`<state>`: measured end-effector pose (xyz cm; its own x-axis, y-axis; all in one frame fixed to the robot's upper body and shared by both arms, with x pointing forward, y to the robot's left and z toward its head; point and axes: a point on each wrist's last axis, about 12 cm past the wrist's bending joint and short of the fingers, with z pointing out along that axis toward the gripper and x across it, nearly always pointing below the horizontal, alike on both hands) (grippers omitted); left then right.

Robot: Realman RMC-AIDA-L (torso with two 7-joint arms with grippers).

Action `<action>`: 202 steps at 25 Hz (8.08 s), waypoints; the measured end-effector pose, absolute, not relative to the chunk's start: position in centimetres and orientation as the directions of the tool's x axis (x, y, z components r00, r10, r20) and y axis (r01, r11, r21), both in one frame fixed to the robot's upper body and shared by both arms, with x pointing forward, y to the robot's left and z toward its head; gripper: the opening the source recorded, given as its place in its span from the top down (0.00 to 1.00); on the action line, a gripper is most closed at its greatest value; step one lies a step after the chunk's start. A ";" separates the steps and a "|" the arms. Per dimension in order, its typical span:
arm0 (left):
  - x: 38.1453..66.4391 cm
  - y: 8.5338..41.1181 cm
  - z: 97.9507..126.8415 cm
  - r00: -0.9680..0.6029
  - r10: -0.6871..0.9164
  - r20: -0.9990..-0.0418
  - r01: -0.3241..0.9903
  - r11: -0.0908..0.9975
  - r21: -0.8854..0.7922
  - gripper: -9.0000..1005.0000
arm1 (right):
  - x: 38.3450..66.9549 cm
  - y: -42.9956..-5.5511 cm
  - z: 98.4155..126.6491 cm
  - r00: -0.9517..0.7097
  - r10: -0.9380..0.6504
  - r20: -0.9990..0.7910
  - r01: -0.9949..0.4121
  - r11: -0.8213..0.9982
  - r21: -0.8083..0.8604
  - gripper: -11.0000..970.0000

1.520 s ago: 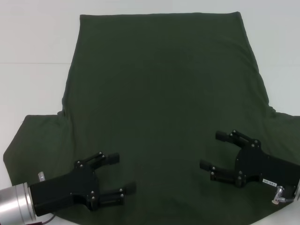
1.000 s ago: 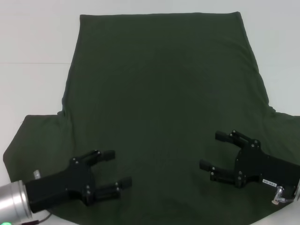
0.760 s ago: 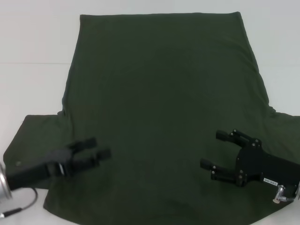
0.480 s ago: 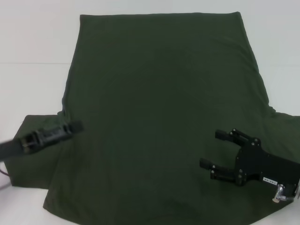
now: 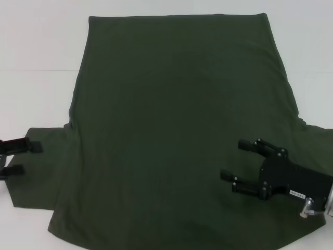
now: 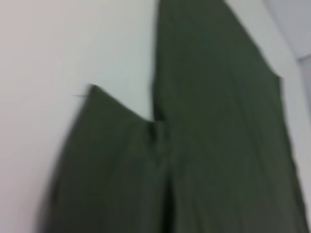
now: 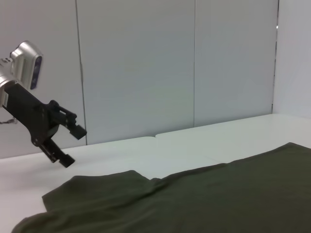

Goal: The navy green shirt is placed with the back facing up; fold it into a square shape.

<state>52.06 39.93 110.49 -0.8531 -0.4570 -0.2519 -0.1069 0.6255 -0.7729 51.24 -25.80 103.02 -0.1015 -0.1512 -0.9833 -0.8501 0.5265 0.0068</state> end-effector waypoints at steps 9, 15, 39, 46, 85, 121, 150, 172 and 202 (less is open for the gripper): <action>53.0 41.2 109.6 -0.836 -0.504 -0.217 -0.242 0.693 -0.679 0.07 | 52.2 -25.0 103.1 -0.099 -0.177 -0.979 -0.856 0.518 -0.007 0.05; 53.2 41.7 109.6 -0.829 -0.519 -0.210 -0.278 0.707 -0.650 0.07 | 52.3 -24.9 103.2 -0.098 -0.174 -0.980 -0.856 0.517 -0.006 0.05; 52.9 41.5 108.5 -0.838 -0.519 -0.167 -0.314 0.710 -0.630 0.12 | 51.7 -24.8 103.0 -0.120 -0.148 -0.982 -0.861 0.508 0.029 0.05; 52.9 41.3 108.3 -0.840 -0.521 -0.151 -0.320 0.701 -0.637 0.14 | 51.7 -24.7 103.0 -0.120 -0.145 -0.982 -0.861 0.507 0.031 0.05; 53.2 41.5 108.5 -0.852 -0.505 -0.138 -0.331 0.723 -0.606 0.21 | 51.5 -24.6 103.1 -0.118 -0.134 -0.984 -0.866 0.498 0.036 0.05; 54.6 39.5 108.3 -0.877 -0.465 -0.119 -0.297 0.720 -0.627 0.26 | 51.4 -24.5 103.0 -0.121 -0.129 -0.984 -0.867 0.497 0.042 0.05; 55.8 39.0 108.9 -0.905 -0.382 -0.189 -0.214 0.790 -0.575 0.95 | 51.1 -24.8 103.2 -0.111 -0.112 -0.987 -0.872 0.488 0.042 0.05; 56.8 41.5 113.0 -0.882 -0.344 -0.322 -0.143 0.847 -0.512 0.92 | 50.9 -24.7 103.2 -0.117 -0.101 -0.988 -0.870 0.490 0.053 0.05; 59.6 29.5 112.2 -0.932 -0.156 -0.327 0.109 0.740 -0.664 0.88 | 50.5 -24.9 102.9 -0.127 -0.094 -0.987 -0.865 0.497 0.064 0.05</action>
<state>59.60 29.46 112.17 -0.9320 -0.1560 -0.3271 0.1091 0.7400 -0.6637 50.54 -24.85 102.93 -0.1275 -0.0944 -0.9873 -0.8653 0.4971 0.0642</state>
